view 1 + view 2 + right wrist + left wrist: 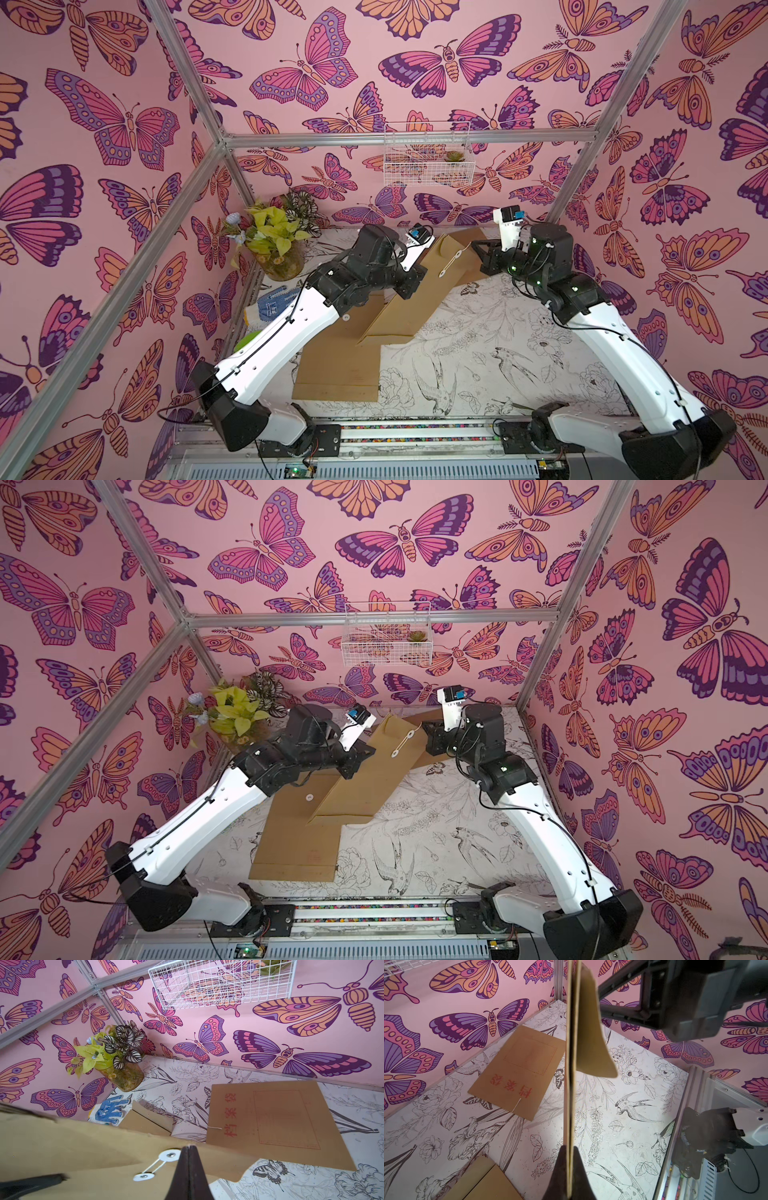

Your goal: Open the file bag

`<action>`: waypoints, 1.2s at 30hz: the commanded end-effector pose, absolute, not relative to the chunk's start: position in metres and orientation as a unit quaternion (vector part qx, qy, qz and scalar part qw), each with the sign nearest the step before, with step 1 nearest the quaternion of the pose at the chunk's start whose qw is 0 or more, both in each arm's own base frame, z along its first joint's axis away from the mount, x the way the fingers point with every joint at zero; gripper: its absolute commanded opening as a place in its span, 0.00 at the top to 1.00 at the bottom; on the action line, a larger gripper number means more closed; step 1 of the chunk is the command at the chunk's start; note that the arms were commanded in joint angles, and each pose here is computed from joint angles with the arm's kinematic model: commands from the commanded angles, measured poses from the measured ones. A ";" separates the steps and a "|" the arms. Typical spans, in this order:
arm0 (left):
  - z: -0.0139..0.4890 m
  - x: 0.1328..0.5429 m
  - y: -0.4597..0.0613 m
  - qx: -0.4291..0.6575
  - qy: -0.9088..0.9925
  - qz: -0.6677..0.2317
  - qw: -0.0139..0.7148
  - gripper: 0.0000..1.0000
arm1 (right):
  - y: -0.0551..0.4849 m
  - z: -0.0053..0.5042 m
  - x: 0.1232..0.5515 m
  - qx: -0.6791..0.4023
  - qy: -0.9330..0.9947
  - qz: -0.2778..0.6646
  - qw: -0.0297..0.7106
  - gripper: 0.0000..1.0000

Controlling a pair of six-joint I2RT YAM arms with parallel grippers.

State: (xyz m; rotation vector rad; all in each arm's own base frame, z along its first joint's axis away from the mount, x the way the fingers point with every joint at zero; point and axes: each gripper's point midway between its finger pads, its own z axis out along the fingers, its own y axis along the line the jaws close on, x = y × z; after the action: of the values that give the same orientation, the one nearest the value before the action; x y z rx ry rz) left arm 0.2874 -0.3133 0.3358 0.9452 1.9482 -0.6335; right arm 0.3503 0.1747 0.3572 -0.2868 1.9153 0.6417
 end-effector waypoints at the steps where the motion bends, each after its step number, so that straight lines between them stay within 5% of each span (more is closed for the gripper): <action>1: 0.363 0.291 -0.320 0.373 0.732 -0.277 0.499 1.00 | 0.175 0.378 0.346 -0.120 0.782 0.287 0.540 1.00; 16: 0.341 0.285 -0.332 0.367 0.610 -0.338 0.615 1.00 | 0.179 0.390 0.326 -0.158 0.761 0.304 0.551 1.00; 36: 0.323 0.291 -0.337 0.346 0.622 -0.356 0.605 1.00 | 0.204 0.421 0.299 -0.248 0.701 0.363 0.561 1.00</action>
State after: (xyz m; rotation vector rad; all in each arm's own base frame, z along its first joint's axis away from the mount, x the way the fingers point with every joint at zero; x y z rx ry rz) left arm 0.2922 -0.3367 0.3156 0.8189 1.4790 -0.8093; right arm 0.3097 0.1983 0.4027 -0.5154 1.7271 0.8098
